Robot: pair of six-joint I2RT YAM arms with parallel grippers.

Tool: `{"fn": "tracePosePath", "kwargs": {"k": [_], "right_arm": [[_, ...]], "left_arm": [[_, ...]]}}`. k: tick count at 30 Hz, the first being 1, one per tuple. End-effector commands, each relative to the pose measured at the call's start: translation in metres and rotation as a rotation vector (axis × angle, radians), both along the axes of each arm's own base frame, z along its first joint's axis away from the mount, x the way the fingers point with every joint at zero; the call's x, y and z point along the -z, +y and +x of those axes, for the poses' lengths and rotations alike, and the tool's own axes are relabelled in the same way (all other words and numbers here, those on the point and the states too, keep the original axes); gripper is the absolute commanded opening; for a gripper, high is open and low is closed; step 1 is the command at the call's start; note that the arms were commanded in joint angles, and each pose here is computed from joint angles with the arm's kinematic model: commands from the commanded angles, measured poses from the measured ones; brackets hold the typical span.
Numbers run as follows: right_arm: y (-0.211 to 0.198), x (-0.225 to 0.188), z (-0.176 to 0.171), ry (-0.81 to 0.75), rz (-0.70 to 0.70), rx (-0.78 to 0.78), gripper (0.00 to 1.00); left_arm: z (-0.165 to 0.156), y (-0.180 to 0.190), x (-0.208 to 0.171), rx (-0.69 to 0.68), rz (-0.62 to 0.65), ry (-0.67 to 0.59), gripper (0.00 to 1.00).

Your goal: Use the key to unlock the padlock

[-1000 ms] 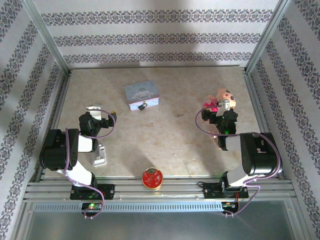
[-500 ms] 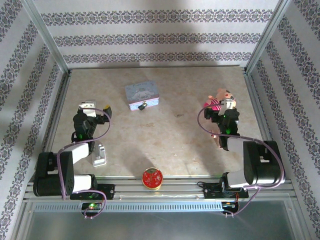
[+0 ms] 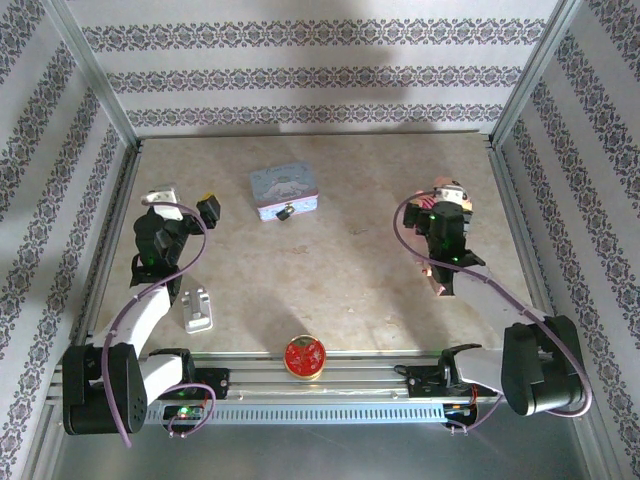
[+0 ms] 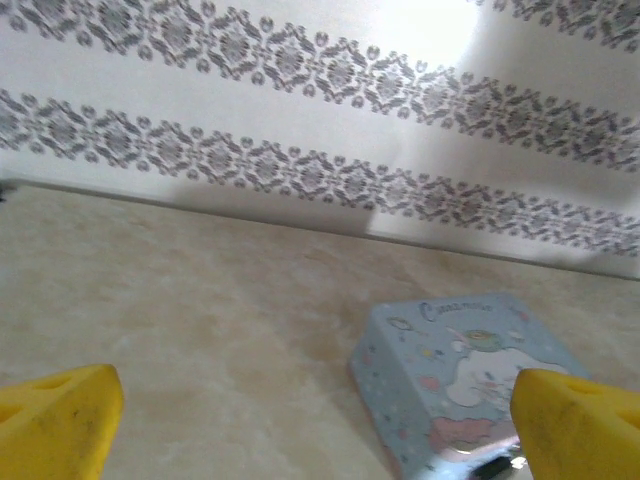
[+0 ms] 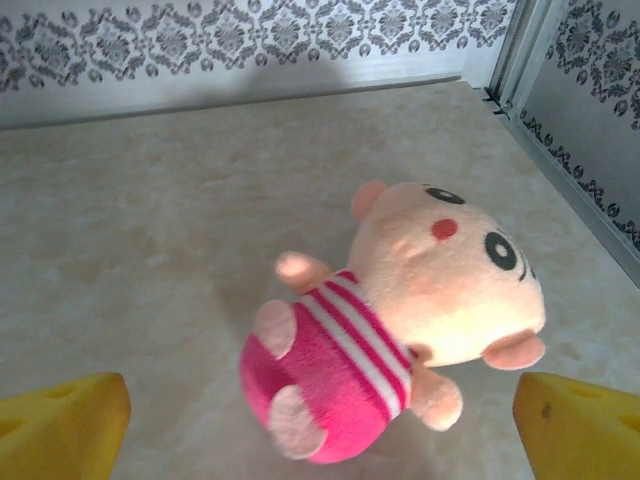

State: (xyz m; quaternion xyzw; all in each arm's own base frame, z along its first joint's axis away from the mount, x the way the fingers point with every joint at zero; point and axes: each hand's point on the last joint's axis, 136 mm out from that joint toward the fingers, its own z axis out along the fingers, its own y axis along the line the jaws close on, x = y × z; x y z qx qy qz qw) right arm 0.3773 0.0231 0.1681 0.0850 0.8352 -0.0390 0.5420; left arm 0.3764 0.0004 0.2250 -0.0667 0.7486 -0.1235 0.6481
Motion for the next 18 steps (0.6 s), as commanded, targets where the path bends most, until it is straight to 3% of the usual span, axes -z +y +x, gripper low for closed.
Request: {"fn": "tracePosePath", "kwargs": {"k": [1, 8, 18], "right_arm": [[0.004, -0.002, -0.014, 0.086, -0.066, 0.092, 0.98], [0.056, -0.007, -0.018, 0.209, -0.066, 0.088, 0.98], [0.129, 0.039, -0.016, 0.485, 0.025, 0.065, 0.98]], "left_arm": [[-0.001, -0.029, -0.005, 0.103, -0.102, 0.039, 0.99], [0.003, -0.066, 0.001, 0.185, -0.11, 0.089, 0.99], [0.027, -0.08, 0.002, 0.194, -0.11, 0.121, 0.99]]}}
